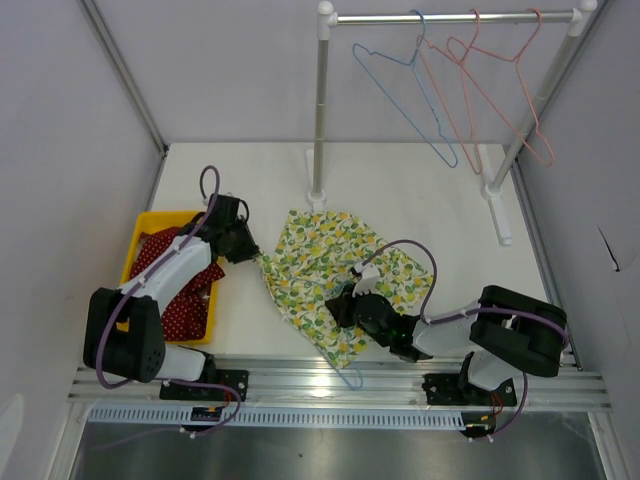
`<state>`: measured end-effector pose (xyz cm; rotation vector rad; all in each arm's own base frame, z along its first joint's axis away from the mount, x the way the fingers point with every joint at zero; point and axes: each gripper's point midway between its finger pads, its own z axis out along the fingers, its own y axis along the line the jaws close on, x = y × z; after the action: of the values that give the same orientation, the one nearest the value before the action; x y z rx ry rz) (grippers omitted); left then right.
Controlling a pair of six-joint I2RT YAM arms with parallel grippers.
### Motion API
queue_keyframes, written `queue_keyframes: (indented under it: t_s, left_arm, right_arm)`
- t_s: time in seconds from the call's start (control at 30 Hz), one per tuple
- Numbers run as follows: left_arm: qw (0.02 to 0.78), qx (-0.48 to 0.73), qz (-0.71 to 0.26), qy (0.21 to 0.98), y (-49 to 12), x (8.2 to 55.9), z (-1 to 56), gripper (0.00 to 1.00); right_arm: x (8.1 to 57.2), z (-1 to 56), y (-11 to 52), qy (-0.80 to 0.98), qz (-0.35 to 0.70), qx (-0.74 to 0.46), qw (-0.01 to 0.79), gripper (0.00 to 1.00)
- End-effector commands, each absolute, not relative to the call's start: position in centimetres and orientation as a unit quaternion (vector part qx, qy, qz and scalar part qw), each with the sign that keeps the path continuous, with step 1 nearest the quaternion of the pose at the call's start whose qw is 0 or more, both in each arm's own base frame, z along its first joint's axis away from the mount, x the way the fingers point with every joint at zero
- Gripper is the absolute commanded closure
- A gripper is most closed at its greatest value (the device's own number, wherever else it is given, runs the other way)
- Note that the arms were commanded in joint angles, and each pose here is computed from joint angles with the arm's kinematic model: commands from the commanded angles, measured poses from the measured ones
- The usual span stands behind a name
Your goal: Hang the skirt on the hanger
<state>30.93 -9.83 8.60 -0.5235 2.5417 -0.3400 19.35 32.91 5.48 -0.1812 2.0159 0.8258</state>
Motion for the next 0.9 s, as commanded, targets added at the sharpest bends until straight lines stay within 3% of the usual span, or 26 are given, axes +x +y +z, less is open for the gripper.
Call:
queue_keyframes:
  t_s: [0.0, 0.1, 0.23, 0.6, 0.73, 0.87]
  left_arm:
    - [0.290, -0.161, -0.151, 0.931, -11.0, 31.8, 10.1, 0.64]
    - [0.299, -0.134, -0.150, 0.933, -12.1, 31.2, 10.9, 0.47]
    - [0.319, -0.110, -0.143, 0.930, -13.0, 30.1, 12.4, 0.38]
    - [0.281, -0.009, -0.143, 0.949, -19.0, 20.9, 9.5, 0.46]
    - [0.262, 0.009, -0.144, 0.954, -20.2, 18.2, 7.7, 0.46]
    - [0.247, 0.058, -0.158, 0.954, -22.5, 16.2, 6.5, 0.39]
  right_arm:
    - [18.2, 4.8, 33.6, 0.830, 0.334, -0.089, 0.438, 1.00]
    - [17.8, 4.5, 34.1, 0.831, 0.339, -0.085, 0.432, 1.00]
    - [17.2, 3.6, 34.7, 0.835, 0.349, -0.084, 0.417, 1.00]
    - [17.4, 1.8, 33.9, 0.847, 0.326, -0.079, 0.413, 1.00]
    - [17.6, 1.7, 34.0, 0.848, 0.325, -0.083, 0.410, 1.00]
    - [17.8, 1.6, 34.1, 0.849, 0.325, -0.084, 0.409, 1.00]
